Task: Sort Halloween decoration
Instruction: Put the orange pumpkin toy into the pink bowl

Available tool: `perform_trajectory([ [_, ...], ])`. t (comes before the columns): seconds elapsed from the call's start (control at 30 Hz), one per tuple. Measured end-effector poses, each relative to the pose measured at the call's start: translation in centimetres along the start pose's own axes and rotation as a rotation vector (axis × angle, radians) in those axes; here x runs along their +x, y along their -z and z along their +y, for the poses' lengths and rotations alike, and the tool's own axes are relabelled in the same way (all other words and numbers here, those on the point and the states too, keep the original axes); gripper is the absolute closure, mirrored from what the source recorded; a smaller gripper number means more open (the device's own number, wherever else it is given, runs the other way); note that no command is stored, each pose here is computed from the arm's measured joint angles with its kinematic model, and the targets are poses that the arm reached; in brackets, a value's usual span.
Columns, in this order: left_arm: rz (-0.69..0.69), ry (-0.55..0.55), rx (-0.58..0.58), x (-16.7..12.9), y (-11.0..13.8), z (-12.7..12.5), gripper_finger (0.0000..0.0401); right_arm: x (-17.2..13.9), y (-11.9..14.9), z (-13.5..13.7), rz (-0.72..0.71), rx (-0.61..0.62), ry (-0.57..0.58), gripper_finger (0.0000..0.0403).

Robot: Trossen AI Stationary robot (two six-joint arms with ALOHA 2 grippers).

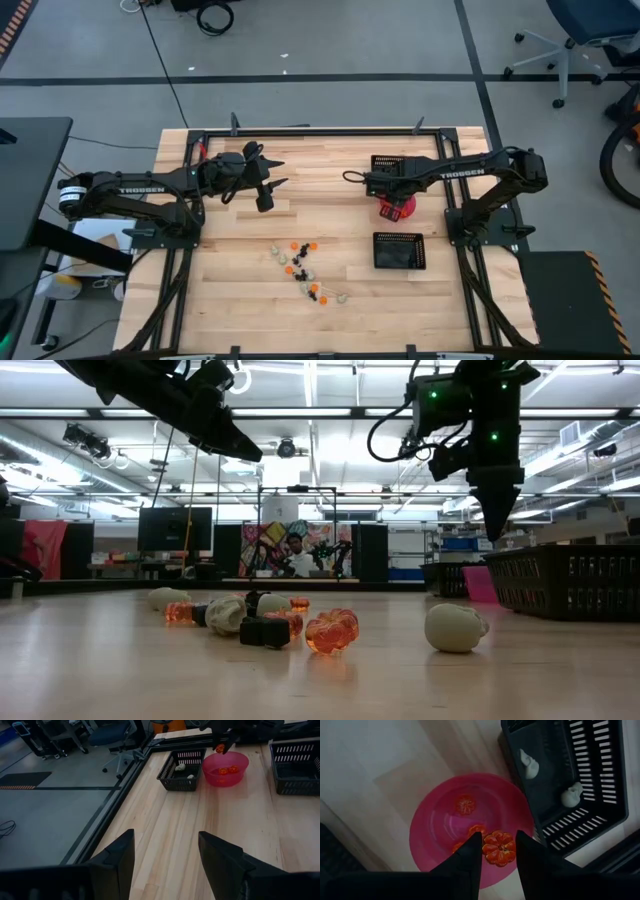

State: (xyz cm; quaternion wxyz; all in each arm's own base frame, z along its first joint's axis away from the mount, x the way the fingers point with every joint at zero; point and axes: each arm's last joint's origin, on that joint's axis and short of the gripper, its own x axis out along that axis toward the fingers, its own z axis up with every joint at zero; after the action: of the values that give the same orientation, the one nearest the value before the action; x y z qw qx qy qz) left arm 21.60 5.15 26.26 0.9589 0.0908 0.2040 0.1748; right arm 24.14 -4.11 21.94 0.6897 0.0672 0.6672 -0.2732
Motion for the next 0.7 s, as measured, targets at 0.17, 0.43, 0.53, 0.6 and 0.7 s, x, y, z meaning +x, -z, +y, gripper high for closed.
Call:
perform_trajectory([
  [0.17, 0.000, 0.000, 0.000, 0.00, -0.01, 0.00, 0.0209, 0.00, -0.01, 0.00, -0.001, 0.000, 0.000, 0.0297],
  [0.43, 0.000, 0.000, 0.000, 0.00, 0.00, 0.00, 0.0209, 0.00, -0.08, 0.03, -0.008, 0.002, -0.003, 0.0297],
  [0.53, 0.000, 0.000, 0.000, 0.00, 0.00, 0.00, 0.0209, 0.01, -0.16, 0.02, -0.014, 0.006, -0.005, 0.0297],
  [0.6, 0.000, 0.000, 0.000, 0.00, 0.00, 0.00, 0.0209, 0.04, -0.30, -0.03, -0.024, 0.013, -0.009, 0.0297],
  [0.7, 0.000, 0.000, 0.000, 0.00, 0.01, 0.00, 0.0209, 0.08, -0.49, -0.11, -0.037, 0.021, -0.014, 0.0297],
])
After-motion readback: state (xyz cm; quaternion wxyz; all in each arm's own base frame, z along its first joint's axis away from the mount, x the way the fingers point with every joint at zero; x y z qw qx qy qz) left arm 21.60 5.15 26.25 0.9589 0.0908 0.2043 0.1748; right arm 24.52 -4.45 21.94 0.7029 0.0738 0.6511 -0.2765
